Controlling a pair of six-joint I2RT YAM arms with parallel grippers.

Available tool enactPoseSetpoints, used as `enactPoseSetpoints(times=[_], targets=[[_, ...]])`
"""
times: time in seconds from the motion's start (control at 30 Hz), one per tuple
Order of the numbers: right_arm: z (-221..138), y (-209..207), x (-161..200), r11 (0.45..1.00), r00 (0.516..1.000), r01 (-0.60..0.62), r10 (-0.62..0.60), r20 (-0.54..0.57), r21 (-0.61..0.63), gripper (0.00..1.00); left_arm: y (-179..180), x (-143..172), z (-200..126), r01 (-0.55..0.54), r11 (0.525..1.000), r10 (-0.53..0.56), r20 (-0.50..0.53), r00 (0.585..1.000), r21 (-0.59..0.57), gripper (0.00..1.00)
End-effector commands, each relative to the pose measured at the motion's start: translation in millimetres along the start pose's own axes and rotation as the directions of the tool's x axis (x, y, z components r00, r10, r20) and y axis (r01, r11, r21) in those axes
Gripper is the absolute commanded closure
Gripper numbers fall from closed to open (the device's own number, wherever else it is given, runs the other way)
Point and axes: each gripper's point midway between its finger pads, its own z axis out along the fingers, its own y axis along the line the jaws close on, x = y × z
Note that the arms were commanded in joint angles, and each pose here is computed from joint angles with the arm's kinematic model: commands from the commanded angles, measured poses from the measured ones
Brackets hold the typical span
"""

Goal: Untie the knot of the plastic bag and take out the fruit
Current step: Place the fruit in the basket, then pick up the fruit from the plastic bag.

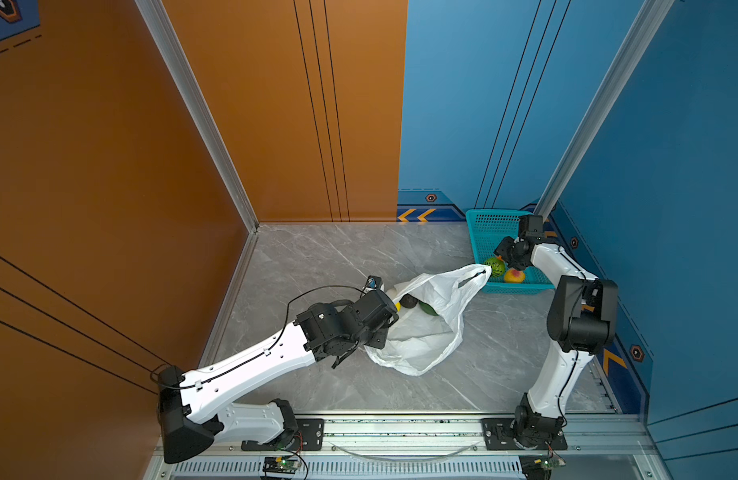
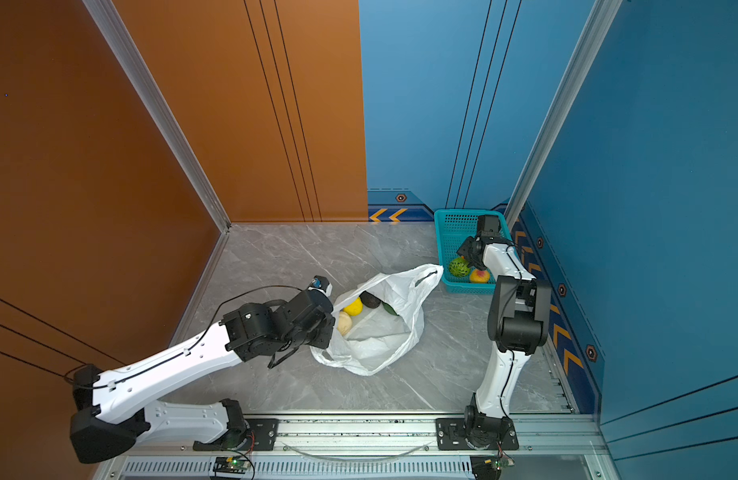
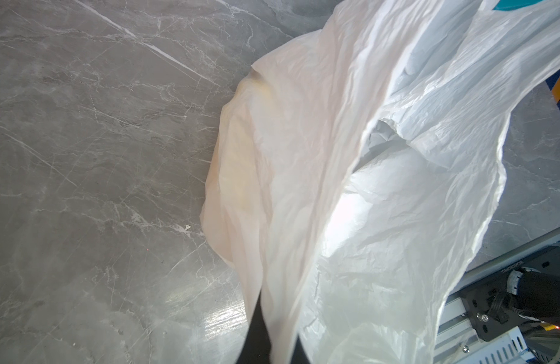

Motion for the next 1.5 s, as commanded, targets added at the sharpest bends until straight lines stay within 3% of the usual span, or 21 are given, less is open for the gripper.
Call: enactPoseSetpoints(times=[0.0,0.2,0.53,0.93,1.2,1.47], targets=[[4.6,-2.9,-4.7,0.999,1.000,0.018,-0.018,-0.008,0.031,0.42,8.5,-5.4,-6.0,0.002,1.000,-0.002,0.026,1.000,-0.020,1.00],[6.0,-2.4,-1.0,0.999,0.999,0.026,-0.025,-0.023,0.045,0.20,8.9,-6.6,-6.7,0.001,1.000,-0.001,0.029,1.000,-0.019,1.00],[-26.2,21.8,6.7,0.996,0.996,0.090,-0.091,-0.022,-0.007,0.10,8.6,-7.1,-4.6,-0.003,1.000,0.004,0.023,1.000,-0.022,1.00],[-156.8,79.4,52.1,0.946,0.969,0.243,-0.248,0.004,-0.212,0.03,7.2,-11.5,-5.3,-0.007,1.000,0.008,0.026,1.000,-0.016,1.00],[-250.0,118.2,100.1,0.866,0.924,0.375,-0.376,0.063,-0.331,0.00,6.6,-11.3,-4.2,-0.010,1.000,0.010,0.021,1.000,-0.014,1.00],[-300.3,146.9,166.2,0.775,0.878,0.449,-0.475,0.058,-0.445,0.00,5.9,-11.1,-2.2,-0.011,1.000,0.012,0.014,1.000,-0.015,1.00]])
